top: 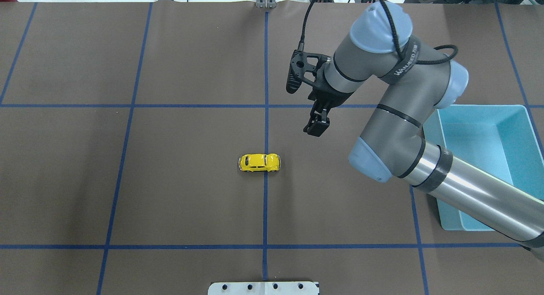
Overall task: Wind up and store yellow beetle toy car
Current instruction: 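Move the right gripper from above the blue bin over the yellow car, then lower the right gripper and close it around the yellow car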
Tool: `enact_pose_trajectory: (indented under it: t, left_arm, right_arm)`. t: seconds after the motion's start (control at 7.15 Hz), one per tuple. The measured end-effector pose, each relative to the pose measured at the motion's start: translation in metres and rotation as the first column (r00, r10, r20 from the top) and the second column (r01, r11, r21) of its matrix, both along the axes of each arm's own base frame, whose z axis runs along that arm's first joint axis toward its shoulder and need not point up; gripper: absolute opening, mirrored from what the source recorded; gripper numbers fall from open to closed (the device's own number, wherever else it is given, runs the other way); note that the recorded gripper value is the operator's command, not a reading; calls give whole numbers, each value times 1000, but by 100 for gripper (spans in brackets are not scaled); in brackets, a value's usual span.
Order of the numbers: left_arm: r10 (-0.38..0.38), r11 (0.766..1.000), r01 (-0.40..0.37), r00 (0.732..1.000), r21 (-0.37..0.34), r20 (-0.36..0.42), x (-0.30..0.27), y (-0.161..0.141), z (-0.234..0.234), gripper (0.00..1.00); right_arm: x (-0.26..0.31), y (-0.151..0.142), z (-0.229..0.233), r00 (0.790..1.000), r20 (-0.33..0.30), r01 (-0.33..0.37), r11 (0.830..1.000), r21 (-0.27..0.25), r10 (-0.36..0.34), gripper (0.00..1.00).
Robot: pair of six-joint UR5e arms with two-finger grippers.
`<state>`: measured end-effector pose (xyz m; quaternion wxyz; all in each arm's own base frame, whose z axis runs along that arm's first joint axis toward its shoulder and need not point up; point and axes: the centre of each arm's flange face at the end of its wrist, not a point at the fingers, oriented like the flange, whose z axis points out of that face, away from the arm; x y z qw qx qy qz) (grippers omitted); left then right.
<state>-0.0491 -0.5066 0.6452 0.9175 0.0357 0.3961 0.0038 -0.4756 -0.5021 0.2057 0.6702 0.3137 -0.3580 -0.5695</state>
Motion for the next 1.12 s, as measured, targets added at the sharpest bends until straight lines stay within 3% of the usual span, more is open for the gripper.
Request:
enact_pose_trajectory:
  t: [0.28, 0.56, 0.84, 1.12]
  left_arm:
    - [0, 1000, -1, 1000, -10, -2, 0, 1, 2, 100]
    - [-1, 1000, 1, 1000, -22, -3, -1, 1, 2, 100]
    - [-10, 1000, 10, 1000, -29, -1, -6, 2, 3, 100]
    - [-14, 999, 14, 1000, -31, 0, -7, 3, 4, 100]
  right_arm:
    - [-82, 13, -8, 997, -76, 35, 999, 36, -32, 94]
    - [-146, 50, -7, 984, -172, 76, 991, 115, -55, 94]
    - [-154, 70, -15, 965, -235, 159, 970, 184, -113, 95]
    - [-149, 77, -18, 953, -268, 200, 958, 203, -142, 94]
